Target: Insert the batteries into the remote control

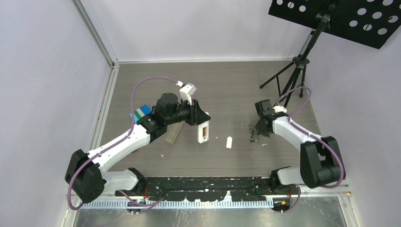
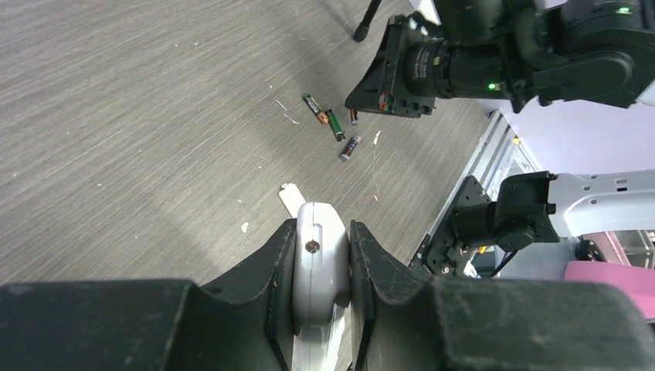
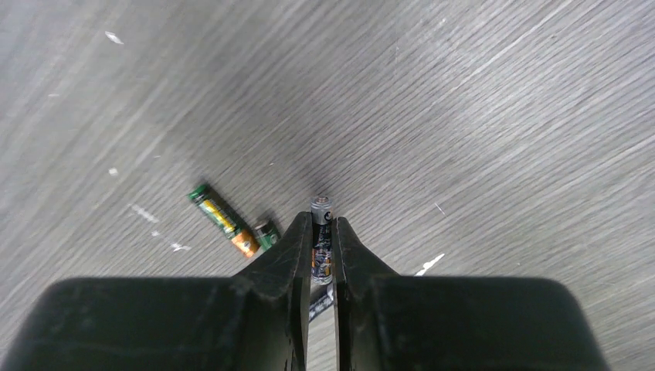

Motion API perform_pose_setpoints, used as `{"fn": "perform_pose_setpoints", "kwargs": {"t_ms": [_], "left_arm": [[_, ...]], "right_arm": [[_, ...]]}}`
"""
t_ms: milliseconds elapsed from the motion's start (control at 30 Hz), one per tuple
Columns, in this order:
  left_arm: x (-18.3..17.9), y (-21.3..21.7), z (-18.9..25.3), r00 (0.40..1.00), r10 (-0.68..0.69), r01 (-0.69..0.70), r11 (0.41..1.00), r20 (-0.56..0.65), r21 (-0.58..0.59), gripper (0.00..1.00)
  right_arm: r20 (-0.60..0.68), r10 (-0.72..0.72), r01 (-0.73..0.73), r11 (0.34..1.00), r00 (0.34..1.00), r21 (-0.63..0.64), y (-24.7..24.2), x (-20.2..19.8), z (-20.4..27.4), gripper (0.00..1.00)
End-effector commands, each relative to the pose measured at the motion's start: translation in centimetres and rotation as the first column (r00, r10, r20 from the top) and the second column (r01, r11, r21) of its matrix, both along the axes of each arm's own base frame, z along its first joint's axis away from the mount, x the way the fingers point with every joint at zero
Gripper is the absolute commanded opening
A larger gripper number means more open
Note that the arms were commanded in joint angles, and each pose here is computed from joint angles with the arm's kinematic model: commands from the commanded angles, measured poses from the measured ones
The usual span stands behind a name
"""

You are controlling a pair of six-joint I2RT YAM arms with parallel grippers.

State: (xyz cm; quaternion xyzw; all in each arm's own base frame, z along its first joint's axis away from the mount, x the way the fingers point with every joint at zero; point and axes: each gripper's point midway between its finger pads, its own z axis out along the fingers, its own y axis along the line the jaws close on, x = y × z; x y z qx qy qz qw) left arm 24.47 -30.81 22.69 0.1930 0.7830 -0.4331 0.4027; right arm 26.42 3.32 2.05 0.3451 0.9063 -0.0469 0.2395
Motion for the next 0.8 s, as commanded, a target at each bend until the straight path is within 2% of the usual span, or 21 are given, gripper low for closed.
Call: {"fn": "perform_pose_setpoints", "kwargs": {"t_ms": [0, 100, 200, 300, 433, 567, 667, 767], "left_arm": [[0.0, -1.0, 1.9, 1.0, -0.025, 0.023, 0.997, -0.017, -0.071, 0.0], [0.0, -1.4, 1.9, 0.998, -0.035, 0.031, 0.996, -0.048, -0.08, 0.0], [0.2, -1.6, 1.7, 0.996, -0.033, 0.027, 0.997, -0.081, -0.074, 0.0], [0.6, -1.4, 1.8, 0.993, -0.024, 0.015, 0.996, -0.112, -0.083, 0.0], [1.0, -0.7, 1.3, 0.99, -0.024, 0.01, 0.995, -0.141, -0.098, 0.0], [2.0, 0.4, 0.3, 0.967, -0.01, -0.034, 0.986, -0.255, -0.165, 0.0], [2.6, 1.1, -0.1, 0.945, -0.01, -0.067, 0.972, -0.328, -0.224, 0.0], [2.8, 1.3, -0.1, 0.931, -0.027, -0.075, 0.962, -0.365, -0.261, 0.0]], "right_arm": [[0.165, -0.011, 0.011, 1.0, 0.986, 0.003, 0.0, 1.3, 5.0, 0.08], [0.294, 0.066, -0.076, 0.997, 0.954, 0.022, 1.9, 2.1, 8.9, 0.08], [0.431, 0.175, -0.212, 0.976, 0.886, 0.041, 5.2, 2.5, 13.1, 0.07], [0.552, 0.289, -0.371, 0.928, 0.782, 0.04, 9.3, 2.2, 17.1, 0.07], [0.682, 0.393, -0.564, 0.825, 0.617, 0.035, 14.9, 0.6, 21.1, 0.07], [0.765, 0.446, -0.707, 0.707, 0.465, 0.018, 19.6, -1.7, 23.9, 0.07], [0.794, 0.469, -0.764, 0.645, 0.388, -0.007, 22.0, -2.9, 24.9, 0.07], [0.793, 0.504, -0.79, 0.611, 0.341, -0.048, 23.9, -3.4, 25.1, 0.07]]}}
